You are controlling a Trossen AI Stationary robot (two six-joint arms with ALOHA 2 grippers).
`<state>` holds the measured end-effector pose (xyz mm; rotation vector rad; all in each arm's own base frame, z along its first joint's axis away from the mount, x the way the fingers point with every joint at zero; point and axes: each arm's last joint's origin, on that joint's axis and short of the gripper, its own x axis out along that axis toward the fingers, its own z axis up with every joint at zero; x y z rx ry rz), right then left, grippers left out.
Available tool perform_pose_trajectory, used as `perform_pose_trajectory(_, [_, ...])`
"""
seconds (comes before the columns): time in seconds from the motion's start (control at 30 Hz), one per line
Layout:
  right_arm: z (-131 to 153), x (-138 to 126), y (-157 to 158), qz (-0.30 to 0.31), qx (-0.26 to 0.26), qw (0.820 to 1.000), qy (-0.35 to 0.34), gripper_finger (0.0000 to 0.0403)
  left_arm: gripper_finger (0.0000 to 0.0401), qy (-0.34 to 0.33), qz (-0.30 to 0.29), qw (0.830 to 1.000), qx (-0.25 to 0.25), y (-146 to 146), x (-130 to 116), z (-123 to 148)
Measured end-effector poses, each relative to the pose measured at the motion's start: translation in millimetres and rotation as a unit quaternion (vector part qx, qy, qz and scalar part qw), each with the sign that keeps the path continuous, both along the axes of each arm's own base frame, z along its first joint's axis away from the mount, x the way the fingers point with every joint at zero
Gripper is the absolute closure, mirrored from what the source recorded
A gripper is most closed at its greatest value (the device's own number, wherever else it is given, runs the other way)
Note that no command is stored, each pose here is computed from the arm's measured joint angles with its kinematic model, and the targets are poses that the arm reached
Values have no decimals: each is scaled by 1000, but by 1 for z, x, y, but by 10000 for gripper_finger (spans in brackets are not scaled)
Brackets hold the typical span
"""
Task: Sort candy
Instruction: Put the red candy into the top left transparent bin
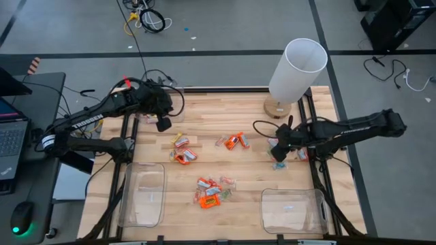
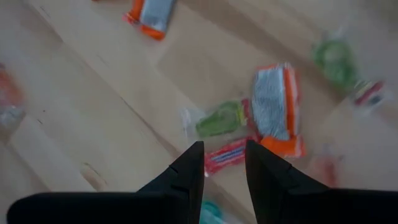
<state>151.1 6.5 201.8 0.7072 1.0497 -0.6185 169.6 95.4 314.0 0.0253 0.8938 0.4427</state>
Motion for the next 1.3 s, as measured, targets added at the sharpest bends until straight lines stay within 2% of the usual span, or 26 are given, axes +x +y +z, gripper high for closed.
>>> perform_pose_trajectory(0.23, [-19,-1,4,-42,33,999,7,300,375,-1,1,1000,-1,0,0,0])
perform_pose_trajectory(0.77, [-28,7,5,-93,49,994,14,296,375,11,9,1000,-15,0,-1,-10])
perform_pose_trajectory(1.3, [-45,15,7,-147,77,984,66,276,375,18,10,1000,-19,0,-1,-17])
